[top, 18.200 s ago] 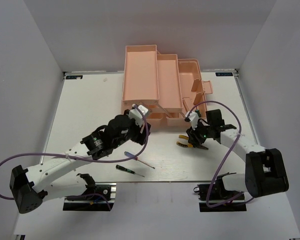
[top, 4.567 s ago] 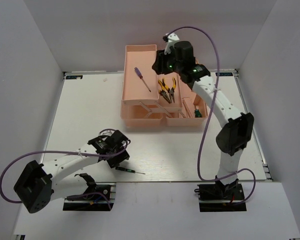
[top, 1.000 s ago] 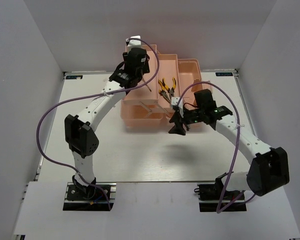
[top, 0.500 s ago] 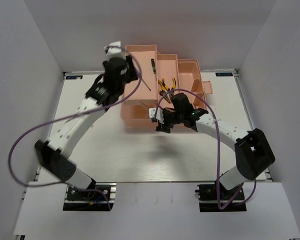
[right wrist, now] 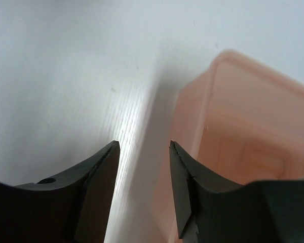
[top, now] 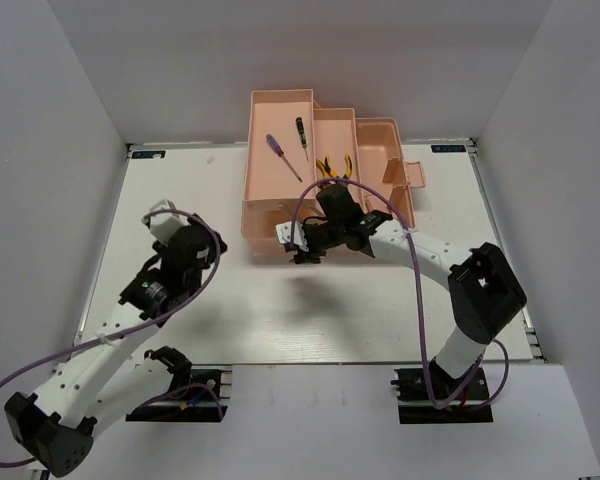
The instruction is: Sort the tools into containers
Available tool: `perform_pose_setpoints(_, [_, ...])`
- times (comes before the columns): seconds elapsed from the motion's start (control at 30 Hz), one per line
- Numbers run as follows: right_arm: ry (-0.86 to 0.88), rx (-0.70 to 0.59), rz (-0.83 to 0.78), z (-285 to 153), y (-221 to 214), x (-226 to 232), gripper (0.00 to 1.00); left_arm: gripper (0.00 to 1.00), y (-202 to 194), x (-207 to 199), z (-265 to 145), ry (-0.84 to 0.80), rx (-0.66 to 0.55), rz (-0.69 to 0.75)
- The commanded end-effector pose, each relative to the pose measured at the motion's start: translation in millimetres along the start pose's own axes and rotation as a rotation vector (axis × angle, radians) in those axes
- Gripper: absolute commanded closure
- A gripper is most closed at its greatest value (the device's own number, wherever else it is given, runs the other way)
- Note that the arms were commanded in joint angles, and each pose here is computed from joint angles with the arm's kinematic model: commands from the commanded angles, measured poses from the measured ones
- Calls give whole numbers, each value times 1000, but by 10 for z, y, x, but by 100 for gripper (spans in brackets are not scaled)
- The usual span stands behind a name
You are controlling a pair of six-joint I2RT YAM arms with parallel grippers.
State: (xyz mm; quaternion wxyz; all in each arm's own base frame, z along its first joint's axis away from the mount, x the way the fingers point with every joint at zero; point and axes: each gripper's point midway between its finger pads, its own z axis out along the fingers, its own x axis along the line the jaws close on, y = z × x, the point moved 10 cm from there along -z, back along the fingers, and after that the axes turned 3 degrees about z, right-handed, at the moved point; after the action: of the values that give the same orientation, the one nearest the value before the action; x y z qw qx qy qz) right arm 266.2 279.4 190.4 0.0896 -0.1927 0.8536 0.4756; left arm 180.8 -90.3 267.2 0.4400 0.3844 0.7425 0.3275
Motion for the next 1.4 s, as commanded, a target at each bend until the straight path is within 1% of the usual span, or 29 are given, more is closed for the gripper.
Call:
perform_pose_setpoints(0.0, [130,-136,-24,38,288,1,50,26,-351,192,27,89,131,-93])
perform_pose_setpoints(0.07, [112,-129,14,104,308,-42,50,26,-502,291,30,93,173,-86])
perform_pose_setpoints(0.13, [29,-115,2,181,360,-155,49,26,-598,343,38,91,194,-105])
perform_pose_setpoints(0.17, [0,-81,36,235,293,-186,49,26,-591,358,16,92,194,-114])
perform_pose_setpoints(0.23, [-70,-67,6,263,290,-305,47,26,-619,378,3,94,207,-131])
perform_pose_setpoints(0.27, [-95,-25,22,317,193,-326,47,26,-652,415,-12,97,220,-125])
perform_pose_setpoints(0.33, [-128,-21,-12,391,180,-364,46,26,-678,424,-27,86,237,-137])
perform_pose_setpoints(0.37, [-165,41,-17,412,74,-366,46,26,-706,444,-33,83,246,-136])
perform_pose_setpoints(0.43, [-237,34,-79,494,70,-429,46,26,-770,439,-22,64,276,-151])
perform_pose_setpoints(0.5, [-303,86,-87,584,-78,-452,45,26,-812,434,-22,47,302,-155])
perform_pose_setpoints(0.53, [-320,92,-103,562,-40,-465,45,26,-857,439,1,51,315,-159])
perform_pose_setpoints(0.7, [-323,115,-93,555,-108,-441,45,26,-1014,427,62,32,367,-160])
perform_pose_setpoints(0.77, [-312,76,-93,497,-35,-423,46,27,-1052,412,73,19,389,-163])
perform_pose_setpoints(0.8, [-269,66,-74,508,-38,-373,47,27,-1082,421,94,22,391,-160])
perform_pose_setpoints(0.83, [-264,35,-70,464,68,-402,47,27,-1078,403,93,9,394,-167])
perform_pose_setpoints(0.87, [-220,8,-53,472,89,-377,49,27,-1078,403,93,9,394,-167])
perform_pose_setpoints(0.9, [-156,28,-6,468,65,-286,50,27,-1121,432,106,24,404,-157])
perform_pose_setpoints(0.93, [-140,-26,-5,447,198,-357,50,27,-1113,418,111,16,398,-162])
perform_pose_setpoints(0.97, [-43,-27,59,438,182,-242,52,27,-1113,418,112,16,398,-162])
perform_pose_setpoints(1.0, [-37,-64,52,391,308,-336,54,27,-1113,418,112,16,398,-162])
perform_pose_setpoints(1.03, [52,-135,79,430,358,-278,54,27,-1113,418,112,16,398,-162])
perform_pose_setpoints(1.07, [91,-131,107,429,353,-237,56,27,-1113,418,112,16,398,-162])
perform_pose_setpoints(1.17, [53,-152,128,447,444,-340,56,27,-1139,441,115,23,403,-157])
perform_pose_setpoints(1.2, [40,-147,133,464,426,-365,55,27,-1123,436,104,14,397,-164])
perform_pose_setpoints(1.23, [5,-124,153,466,406,-392,55,27,-1153,463,108,21,402,-158])
perform_pose_setpoints(1.27, [-73,-109,144,472,389,-482,53,27,-1153,463,108,22,402,-158])
perform_pose_setpoints(1.3, [-126,-68,147,475,341,-516,51,27,-1153,463,108,22,402,-158])
perform_pose_setpoints(1.37, [-195,-21,117,503,267,-585,51,27,-1171,472,117,21,401,-159])
